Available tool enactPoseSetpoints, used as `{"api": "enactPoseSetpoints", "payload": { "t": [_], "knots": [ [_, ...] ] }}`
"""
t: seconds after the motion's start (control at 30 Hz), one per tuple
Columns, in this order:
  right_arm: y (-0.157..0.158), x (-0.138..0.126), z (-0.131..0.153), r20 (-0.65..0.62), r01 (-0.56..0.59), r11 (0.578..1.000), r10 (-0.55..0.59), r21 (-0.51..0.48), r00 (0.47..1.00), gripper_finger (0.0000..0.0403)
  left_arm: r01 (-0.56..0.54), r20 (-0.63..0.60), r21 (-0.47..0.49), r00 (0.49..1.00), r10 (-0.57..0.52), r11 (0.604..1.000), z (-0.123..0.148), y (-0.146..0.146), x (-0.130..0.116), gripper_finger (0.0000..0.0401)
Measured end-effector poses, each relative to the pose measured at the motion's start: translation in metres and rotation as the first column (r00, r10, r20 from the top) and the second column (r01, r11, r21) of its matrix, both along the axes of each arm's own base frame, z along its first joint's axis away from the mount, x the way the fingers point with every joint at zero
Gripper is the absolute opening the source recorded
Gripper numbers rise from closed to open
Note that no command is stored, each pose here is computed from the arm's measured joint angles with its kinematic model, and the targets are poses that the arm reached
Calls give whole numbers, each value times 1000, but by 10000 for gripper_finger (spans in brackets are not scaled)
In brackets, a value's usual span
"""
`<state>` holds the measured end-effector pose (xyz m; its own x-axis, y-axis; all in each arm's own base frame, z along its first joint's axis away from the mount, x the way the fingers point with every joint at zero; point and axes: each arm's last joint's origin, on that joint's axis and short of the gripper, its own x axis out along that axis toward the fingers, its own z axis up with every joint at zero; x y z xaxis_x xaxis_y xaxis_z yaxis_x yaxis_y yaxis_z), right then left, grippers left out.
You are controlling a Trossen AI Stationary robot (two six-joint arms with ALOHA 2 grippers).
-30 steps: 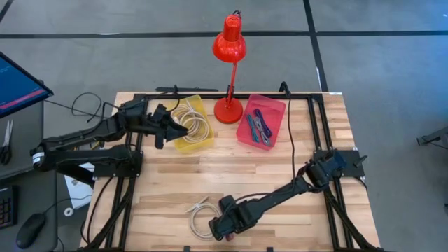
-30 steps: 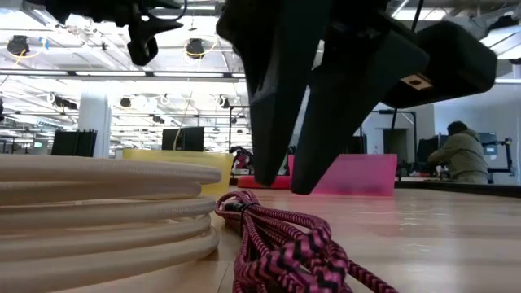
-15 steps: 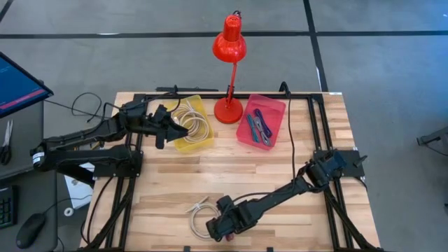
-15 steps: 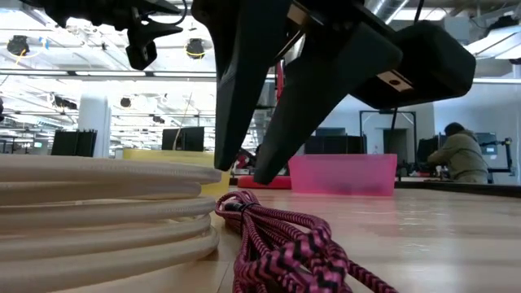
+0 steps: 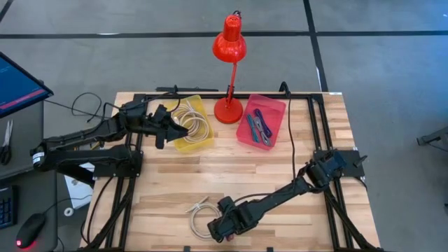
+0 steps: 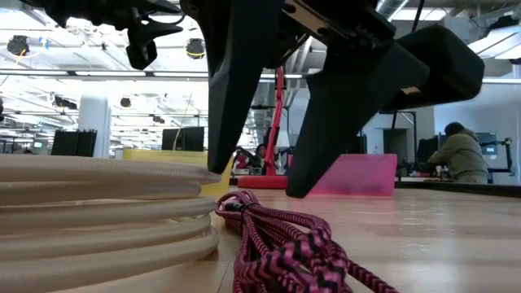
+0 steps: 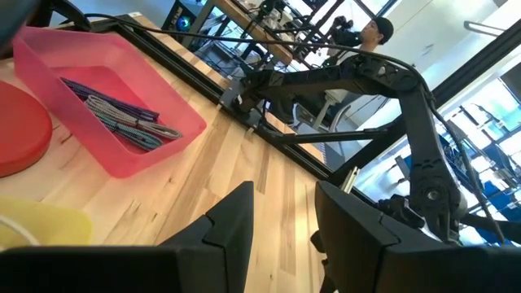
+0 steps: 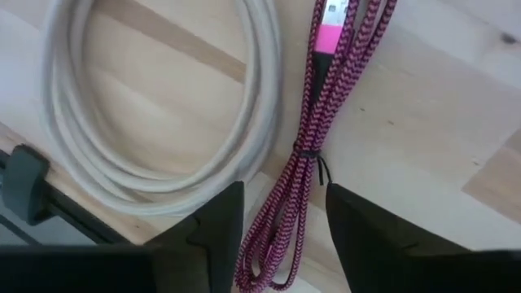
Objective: Pick & Place USB Port
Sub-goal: Put the black and pink charger cable into the pink bin
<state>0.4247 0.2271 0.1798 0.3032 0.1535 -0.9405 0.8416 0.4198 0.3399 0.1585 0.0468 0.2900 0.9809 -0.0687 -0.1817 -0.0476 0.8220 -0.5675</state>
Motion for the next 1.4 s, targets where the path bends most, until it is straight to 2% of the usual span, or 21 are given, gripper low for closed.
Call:
{"api": "enactPoseSetpoints", "payload": {
  "t": [0.33,0.57,0.7,0.83,0.97,1.07,1.2,1.33,1.4],
  "knots": [
    [3,-1,-15,-38,-10,1000,9,-10,999,121,0,1,0,1000,0,1000,0,0,0,131],
    [12,6,-31,-27,-27,998,29,60,999,98,0,3,1,1000,0,1000,1,0,0,131],
    [15,3,-34,-44,-39,997,42,64,998,62,0,6,2,1000,0,1000,1,0,0,131],
    [13,3,-27,-23,-76,996,77,40,997,13,0,7,3,1000,0,1000,1,0,0,131],
    [10,0,-20,-31,-94,995,95,28,995,12,0,7,3,1000,0,1000,1,0,0,131],
    [2,-5,-8,-66,-116,993,114,-33,991,6,0,8,3,1000,0,1000,1,0,0,131],
    [-14,-13,17,-144,-140,985,124,-105,982,4,0,11,4,1000,0,1000,2,0,0,131],
    [-34,-22,46,-166,-149,972,119,-180,979,3,0,17,6,1000,0,1000,2,0,0,131],
    [-46,-25,64,-131,-135,966,108,-221,985,2,0,17,6,1000,0,1000,2,0,0,131]
  ]
}}
